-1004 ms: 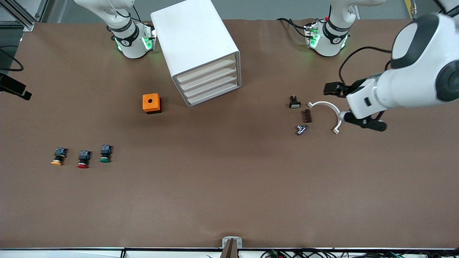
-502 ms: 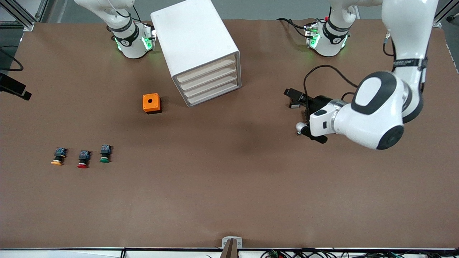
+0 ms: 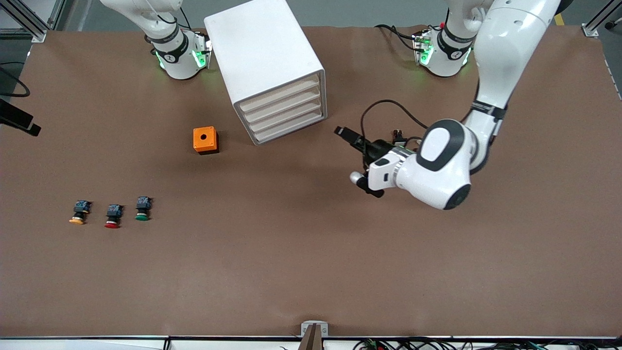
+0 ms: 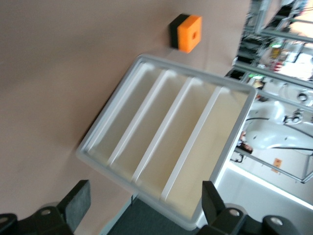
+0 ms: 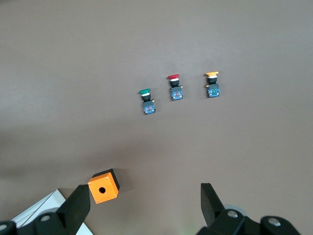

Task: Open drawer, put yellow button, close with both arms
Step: 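Grasp the drawer front with the left gripper while the right gripper reaches the yellow button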

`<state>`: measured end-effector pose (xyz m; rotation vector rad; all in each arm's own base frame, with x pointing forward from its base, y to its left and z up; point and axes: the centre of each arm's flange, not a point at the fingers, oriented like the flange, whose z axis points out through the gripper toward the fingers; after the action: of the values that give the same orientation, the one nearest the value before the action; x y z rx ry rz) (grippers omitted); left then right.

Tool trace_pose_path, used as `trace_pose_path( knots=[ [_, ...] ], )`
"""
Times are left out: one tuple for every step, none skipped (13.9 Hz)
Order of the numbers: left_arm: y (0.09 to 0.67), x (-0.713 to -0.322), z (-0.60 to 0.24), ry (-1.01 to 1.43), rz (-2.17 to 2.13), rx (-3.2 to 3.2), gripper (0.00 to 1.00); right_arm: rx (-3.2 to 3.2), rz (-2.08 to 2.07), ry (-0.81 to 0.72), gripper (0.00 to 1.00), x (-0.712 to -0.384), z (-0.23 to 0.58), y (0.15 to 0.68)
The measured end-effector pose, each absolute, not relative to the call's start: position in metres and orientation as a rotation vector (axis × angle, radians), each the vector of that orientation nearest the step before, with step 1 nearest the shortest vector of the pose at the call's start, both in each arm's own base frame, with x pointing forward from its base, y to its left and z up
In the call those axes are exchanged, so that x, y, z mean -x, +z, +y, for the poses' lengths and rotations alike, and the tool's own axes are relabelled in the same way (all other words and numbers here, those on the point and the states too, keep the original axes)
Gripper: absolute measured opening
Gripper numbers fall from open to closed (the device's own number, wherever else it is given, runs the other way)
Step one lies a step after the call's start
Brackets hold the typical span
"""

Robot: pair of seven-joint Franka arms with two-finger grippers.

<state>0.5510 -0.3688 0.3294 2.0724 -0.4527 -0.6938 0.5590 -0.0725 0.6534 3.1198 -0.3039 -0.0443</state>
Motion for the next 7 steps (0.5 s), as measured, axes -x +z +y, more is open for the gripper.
trace_pose_path(
  knots=[
    [0.319, -0.539, -0.383, -0.687, -0.447, -2.046, 1.00, -3.118, -0.305, -0.070, 1.00, -0.563, -0.083, 0.644],
    [0.309, -0.529, -0.394, -0.689, -0.450, -2.024, 1.00, -3.117, -0.304, -0.099, 1.00, -0.570, -0.098, 0.629],
    [0.302, -0.522, -0.401, -0.687, -0.457, -1.994, 1.00, -3.116, -0.300, -0.122, 1.00, -0.579, -0.115, 0.609],
    [0.296, -0.518, -0.405, -0.681, -0.458, -1.953, 1.00, -3.110, -0.287, -0.140, 1.00, -0.590, -0.133, 0.587],
    [0.291, -0.513, -0.409, -0.675, -0.460, -1.910, 1.00, -3.093, -0.260, -0.152, 1.00, -0.600, -0.149, 0.565],
    [0.286, -0.506, -0.415, -0.668, -0.474, -1.880, 1.00, -3.069, -0.235, -0.164, 1.00, -0.610, -0.161, 0.543],
    [0.282, -0.499, -0.423, -0.657, -0.495, -1.865, 1.00, -3.051, -0.219, -0.177, 1.00, -0.620, -0.169, 0.520]
  ],
)
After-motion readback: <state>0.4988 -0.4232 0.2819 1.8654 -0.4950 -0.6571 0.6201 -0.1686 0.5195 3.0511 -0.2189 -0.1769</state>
